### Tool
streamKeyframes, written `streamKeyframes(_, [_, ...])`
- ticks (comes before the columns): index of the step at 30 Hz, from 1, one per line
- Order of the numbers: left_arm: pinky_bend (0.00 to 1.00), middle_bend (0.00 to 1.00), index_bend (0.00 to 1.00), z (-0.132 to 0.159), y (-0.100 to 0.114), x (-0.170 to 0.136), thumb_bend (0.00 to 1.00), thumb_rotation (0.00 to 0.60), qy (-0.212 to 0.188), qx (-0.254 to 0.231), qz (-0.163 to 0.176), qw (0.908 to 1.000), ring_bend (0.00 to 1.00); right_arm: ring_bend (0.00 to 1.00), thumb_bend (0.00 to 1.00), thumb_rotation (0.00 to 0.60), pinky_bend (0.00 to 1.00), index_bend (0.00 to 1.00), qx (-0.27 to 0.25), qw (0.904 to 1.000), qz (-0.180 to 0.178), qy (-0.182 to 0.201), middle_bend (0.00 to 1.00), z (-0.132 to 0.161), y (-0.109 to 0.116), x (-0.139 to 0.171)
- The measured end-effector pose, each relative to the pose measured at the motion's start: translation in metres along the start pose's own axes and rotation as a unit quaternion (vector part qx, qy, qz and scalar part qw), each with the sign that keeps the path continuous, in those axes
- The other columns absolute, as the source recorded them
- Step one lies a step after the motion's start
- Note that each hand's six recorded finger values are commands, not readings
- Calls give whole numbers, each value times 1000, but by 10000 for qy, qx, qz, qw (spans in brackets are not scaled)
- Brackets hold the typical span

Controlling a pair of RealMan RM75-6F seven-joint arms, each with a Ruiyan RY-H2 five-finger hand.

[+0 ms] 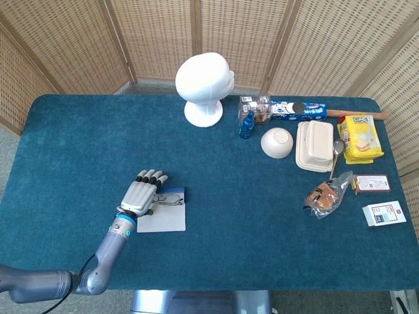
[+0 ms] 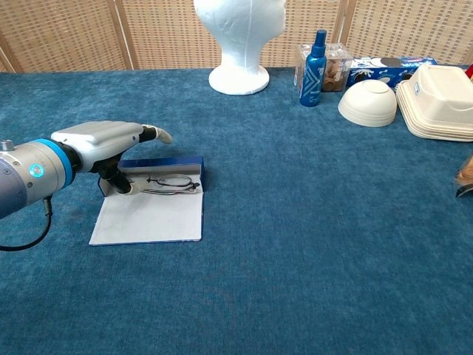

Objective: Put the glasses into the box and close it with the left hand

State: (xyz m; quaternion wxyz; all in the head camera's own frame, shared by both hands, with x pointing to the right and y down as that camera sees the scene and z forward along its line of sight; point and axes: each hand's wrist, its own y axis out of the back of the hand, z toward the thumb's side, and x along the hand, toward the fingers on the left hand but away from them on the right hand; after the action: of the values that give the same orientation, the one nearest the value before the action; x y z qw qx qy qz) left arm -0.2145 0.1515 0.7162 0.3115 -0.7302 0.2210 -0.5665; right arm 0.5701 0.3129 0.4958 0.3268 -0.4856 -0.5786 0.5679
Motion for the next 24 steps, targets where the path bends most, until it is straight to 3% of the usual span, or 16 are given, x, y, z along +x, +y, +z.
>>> streamKeyframes(11, [63, 82, 93, 4, 0, 10, 383, 600, 173, -26, 25, 9998, 0, 127, 391, 573, 282, 47, 8, 10000, -34, -23, 165, -2, 3, 3])
streamKeyframes(18, [62, 86, 87, 3, 8, 12, 383, 600, 231, -57, 275, 9993, 0, 126, 390, 572, 283, 47, 9, 10000, -21, -20, 166, -1, 2, 3])
streamKeyframes(24, [58, 86, 90, 3, 5, 12, 383, 600, 223, -40, 158, 9996, 0, 126, 390, 570, 282, 47, 11, 10000, -38, -27, 165, -1, 3, 3])
